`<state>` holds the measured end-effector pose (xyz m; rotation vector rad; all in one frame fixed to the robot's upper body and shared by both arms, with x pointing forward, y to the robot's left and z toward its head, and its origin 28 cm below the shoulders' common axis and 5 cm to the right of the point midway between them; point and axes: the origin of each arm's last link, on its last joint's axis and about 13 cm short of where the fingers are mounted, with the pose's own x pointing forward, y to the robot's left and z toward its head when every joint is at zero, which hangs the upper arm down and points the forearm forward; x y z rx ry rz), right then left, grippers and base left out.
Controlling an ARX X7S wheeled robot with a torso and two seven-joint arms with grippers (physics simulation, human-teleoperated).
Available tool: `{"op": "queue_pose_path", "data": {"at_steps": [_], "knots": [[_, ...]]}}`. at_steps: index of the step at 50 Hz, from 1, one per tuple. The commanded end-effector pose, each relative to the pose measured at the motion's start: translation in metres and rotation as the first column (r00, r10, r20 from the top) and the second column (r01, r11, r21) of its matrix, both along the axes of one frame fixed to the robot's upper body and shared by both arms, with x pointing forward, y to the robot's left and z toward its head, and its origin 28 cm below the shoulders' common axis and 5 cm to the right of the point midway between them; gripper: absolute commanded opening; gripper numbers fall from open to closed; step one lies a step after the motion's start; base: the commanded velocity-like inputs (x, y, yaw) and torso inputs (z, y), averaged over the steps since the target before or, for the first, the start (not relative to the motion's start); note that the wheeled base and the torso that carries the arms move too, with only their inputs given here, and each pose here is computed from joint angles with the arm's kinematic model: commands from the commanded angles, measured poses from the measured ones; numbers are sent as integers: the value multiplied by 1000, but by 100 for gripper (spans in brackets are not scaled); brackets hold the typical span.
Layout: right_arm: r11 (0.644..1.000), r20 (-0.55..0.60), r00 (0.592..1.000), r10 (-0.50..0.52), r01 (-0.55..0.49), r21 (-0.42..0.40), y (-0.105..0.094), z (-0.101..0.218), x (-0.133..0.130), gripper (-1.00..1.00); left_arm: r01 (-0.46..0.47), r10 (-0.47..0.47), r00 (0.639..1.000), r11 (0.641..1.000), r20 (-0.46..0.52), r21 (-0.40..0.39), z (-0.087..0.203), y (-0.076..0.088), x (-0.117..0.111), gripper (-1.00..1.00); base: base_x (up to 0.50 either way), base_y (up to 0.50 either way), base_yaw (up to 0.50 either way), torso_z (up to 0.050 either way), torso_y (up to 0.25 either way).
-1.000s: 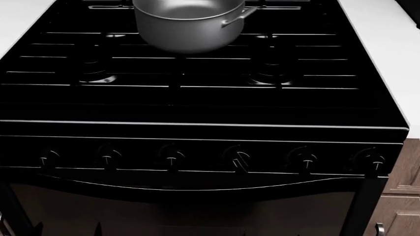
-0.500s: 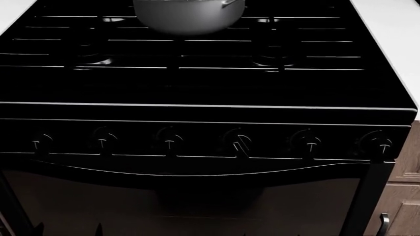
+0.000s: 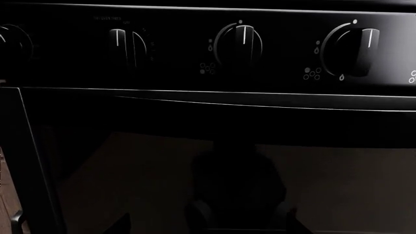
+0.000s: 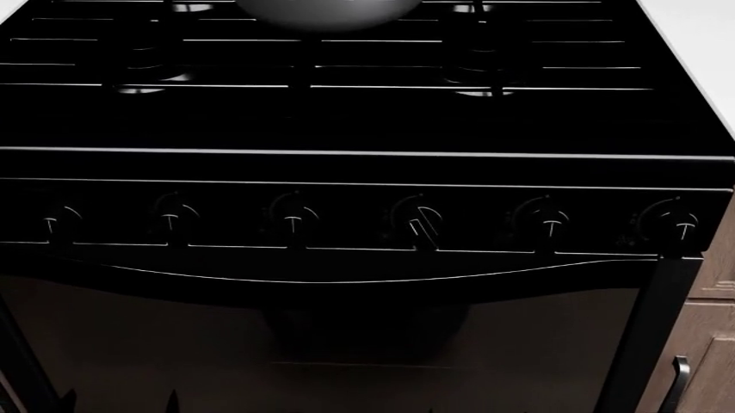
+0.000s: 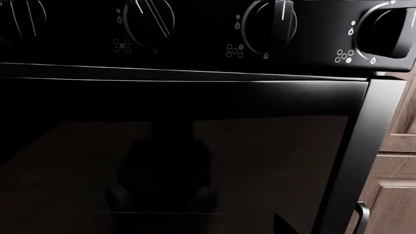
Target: Turn off the center burner of the stove.
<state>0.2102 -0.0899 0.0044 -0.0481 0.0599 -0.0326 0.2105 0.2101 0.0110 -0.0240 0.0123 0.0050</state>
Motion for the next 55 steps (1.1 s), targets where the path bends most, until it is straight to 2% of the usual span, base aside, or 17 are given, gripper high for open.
{"op": "queue_pose_path", "data": {"at_steps": [1,5,7,8,10,12,13,15,16,30,37,44,55], "knots": [[999,-12,999,-43,43,-21,-1,-1,2,100,-10,10,1000,1000,8,-13,0,1,1,100,0,0,0,0,0],[998,-17,998,-60,60,-23,0,-1,3,100,-10,10,1000,1000,9,-16,0,1,1,100,0,0,0,0,0],[999,-46,998,-47,48,23,0,0,3,100,-10,11,1000,1000,10,-17,0,2,1,100,0,0,0,0,0],[998,-78,995,-60,61,13,0,1,2,100,-10,11,1000,1000,10,-17,0,2,1,100,0,0,0,0,0],[999,-73,997,-28,30,33,1,5,0,100,-10,10,1000,1000,11,-17,0,2,1,100,0,0,0,0,0],[1000,-37,999,-27,26,-9,0,11,-1,100,-10,11,1000,1000,10,-17,0,2,1,100,0,0,0,0,0],[1000,-40,999,-21,21,1,1,13,-2,100,-11,11,1000,1000,10,-18,0,2,1,100,0,0,0,0,0],[998,9,999,-32,32,-58,1,24,-3,100,-12,12,1000,1000,10,-19,1,2,1,100,0,0,0,0,0],[999,20,1000,-17,18,-30,2,31,-4,100,-13,13,1000,1000,9,-20,1,2,1,100,0,0,0,0,0],[997,139,990,9,1,-72,2,81,1,100,-17,18,1000,1000,10,-24,1,3,2,100,0,0,0,0,0],[995,164,986,-10,27,-97,0,96,9,100,-16,16,1000,1000,10,-23,1,3,2,100,0,0,0,0,0],[992,155,988,17,3,-128,0,110,19,100,-14,14,1000,1000,8,-21,0,3,2,100,0,0,0,0,0],[989,120,993,25,-7,-149,2,105,33,100,-12,12,1000,1000,7,-21,-1,2,1,100,0,0,0,0,0]]}}
